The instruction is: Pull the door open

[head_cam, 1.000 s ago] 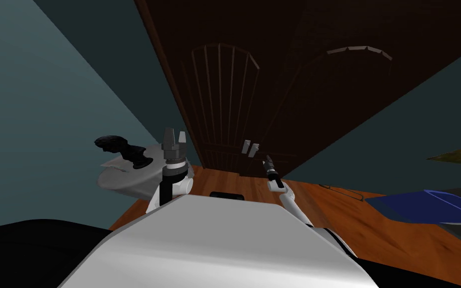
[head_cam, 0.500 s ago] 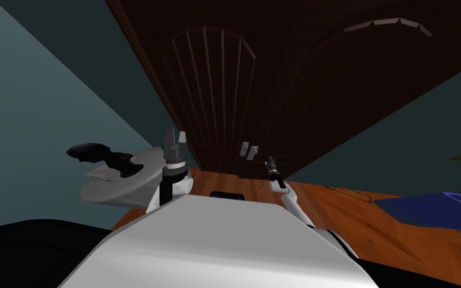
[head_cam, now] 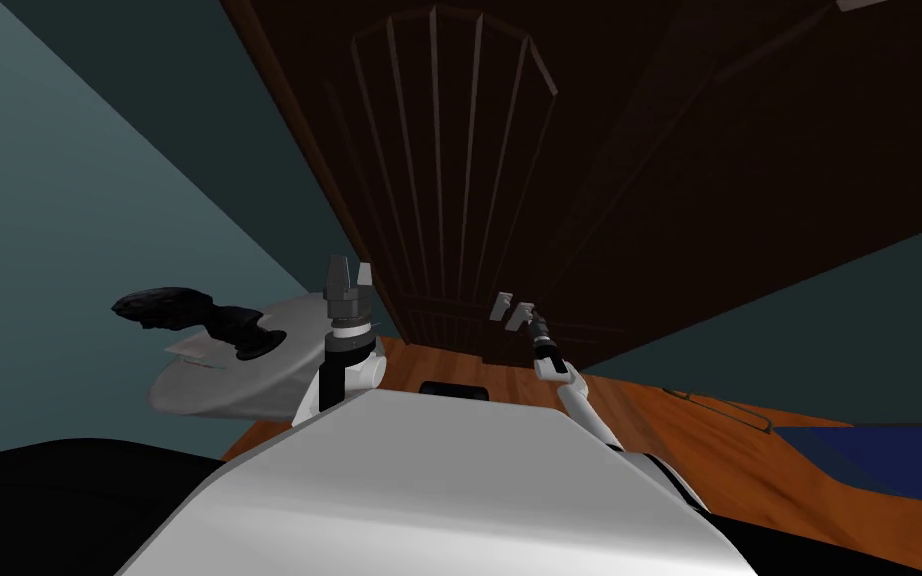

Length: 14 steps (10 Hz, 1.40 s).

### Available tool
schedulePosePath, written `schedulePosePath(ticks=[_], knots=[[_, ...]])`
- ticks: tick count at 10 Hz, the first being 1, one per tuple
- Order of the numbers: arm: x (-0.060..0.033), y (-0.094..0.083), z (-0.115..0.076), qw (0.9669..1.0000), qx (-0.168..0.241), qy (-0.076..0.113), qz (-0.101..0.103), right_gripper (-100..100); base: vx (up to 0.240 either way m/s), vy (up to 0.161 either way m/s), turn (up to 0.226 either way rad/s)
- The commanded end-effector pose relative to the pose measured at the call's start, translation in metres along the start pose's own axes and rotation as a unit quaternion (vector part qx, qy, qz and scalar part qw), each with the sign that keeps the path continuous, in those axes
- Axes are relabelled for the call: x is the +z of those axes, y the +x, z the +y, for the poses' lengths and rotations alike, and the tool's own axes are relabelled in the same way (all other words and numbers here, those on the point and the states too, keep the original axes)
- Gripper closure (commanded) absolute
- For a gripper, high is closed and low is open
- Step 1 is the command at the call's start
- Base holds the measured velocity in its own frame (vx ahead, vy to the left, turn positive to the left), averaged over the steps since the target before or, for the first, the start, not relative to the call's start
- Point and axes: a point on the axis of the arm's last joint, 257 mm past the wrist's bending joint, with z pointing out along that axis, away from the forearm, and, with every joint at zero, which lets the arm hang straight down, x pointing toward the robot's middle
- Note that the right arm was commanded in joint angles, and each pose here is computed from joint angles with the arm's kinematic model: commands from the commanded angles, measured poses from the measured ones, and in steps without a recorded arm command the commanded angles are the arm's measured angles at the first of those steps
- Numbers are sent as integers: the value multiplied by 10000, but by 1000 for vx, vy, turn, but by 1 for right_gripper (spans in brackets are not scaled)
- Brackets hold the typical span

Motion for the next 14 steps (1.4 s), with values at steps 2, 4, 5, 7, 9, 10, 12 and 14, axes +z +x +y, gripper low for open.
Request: schedulePosePath(ticks=[2, 4, 5, 7, 9, 10, 12, 14], knots=[[-5, -10, -6, 10000, -2, 9, -6, 100, -24, -24, 2], [-5, -10, -6, 10000, -2, 9, -6, 100, -16, -10, -5], [-5, -10, -6, 10000, -2, 9, -6, 100, 0, 0, 0], [-63, -87, -42, 10000, -26, 59, -31, -100, -158, -81, -89], [-74, -15, -25, 10000, -8, 39, 60, -100, -204, -29, 7], [-73, 42, -10, 9999, 7, 19, 122, -100, -242, 38, 37], [-63, 224, 43, 9995, 60, -48, 305, -100, -206, 124, 63], [-128, -52, -71, 9999, -17, 72, 70, -100, -28, -9, -74]])
